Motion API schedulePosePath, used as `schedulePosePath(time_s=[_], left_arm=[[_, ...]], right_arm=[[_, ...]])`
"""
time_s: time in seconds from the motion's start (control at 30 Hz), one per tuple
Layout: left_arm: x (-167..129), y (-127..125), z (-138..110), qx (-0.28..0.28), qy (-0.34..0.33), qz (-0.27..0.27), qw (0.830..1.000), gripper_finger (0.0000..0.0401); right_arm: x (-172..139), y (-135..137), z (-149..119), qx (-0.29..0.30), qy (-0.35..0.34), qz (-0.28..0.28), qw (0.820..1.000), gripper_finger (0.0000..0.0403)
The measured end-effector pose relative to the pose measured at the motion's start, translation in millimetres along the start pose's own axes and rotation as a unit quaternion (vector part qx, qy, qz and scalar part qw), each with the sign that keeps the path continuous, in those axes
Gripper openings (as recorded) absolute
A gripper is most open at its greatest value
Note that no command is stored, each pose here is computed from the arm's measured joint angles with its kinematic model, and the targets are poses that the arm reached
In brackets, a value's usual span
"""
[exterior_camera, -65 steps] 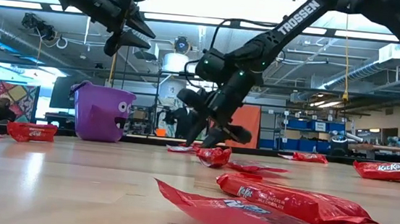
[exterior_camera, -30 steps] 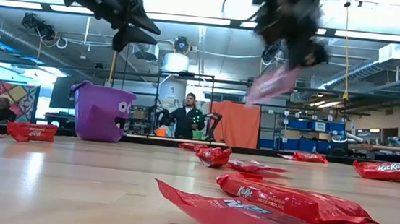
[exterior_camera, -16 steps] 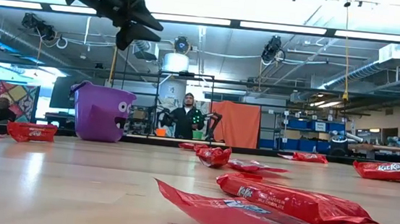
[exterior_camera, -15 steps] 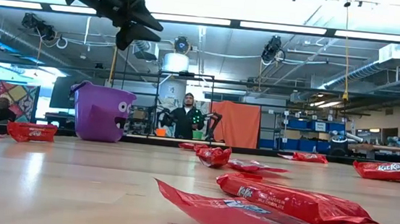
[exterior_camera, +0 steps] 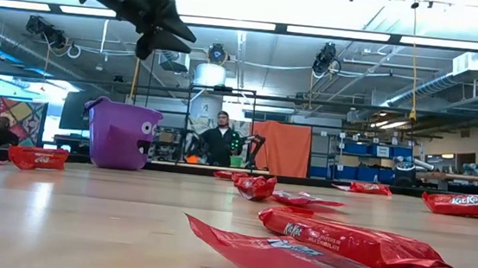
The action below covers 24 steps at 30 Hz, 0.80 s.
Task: Sort candy by brand, put in halloween buckets
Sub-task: Put the red candy into the bottom purple bucket
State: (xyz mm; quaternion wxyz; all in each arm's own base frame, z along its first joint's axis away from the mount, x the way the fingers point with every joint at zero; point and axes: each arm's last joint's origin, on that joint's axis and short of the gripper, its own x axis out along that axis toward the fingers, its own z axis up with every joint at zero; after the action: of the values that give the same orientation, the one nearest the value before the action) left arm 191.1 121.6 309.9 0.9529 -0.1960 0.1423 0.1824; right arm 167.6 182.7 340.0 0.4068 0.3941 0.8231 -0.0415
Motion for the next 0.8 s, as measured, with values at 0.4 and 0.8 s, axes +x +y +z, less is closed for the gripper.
schedulePosePath(time_s=[0.4, 0.8], left_arm=[[2, -5, -3, -0.102, 0.005, 0.012, 0.995, 0.0161], [10, -10, -14, -0.176, 0.036, 0.054, 0.982, 0.0161]], right_arm=[[46, 14, 0, -0.036, -0.042, -0.087, 0.995, 0.0075], [42, 17, 19, -0.105, -0.206, -0.115, 0.966, 0.0152]])
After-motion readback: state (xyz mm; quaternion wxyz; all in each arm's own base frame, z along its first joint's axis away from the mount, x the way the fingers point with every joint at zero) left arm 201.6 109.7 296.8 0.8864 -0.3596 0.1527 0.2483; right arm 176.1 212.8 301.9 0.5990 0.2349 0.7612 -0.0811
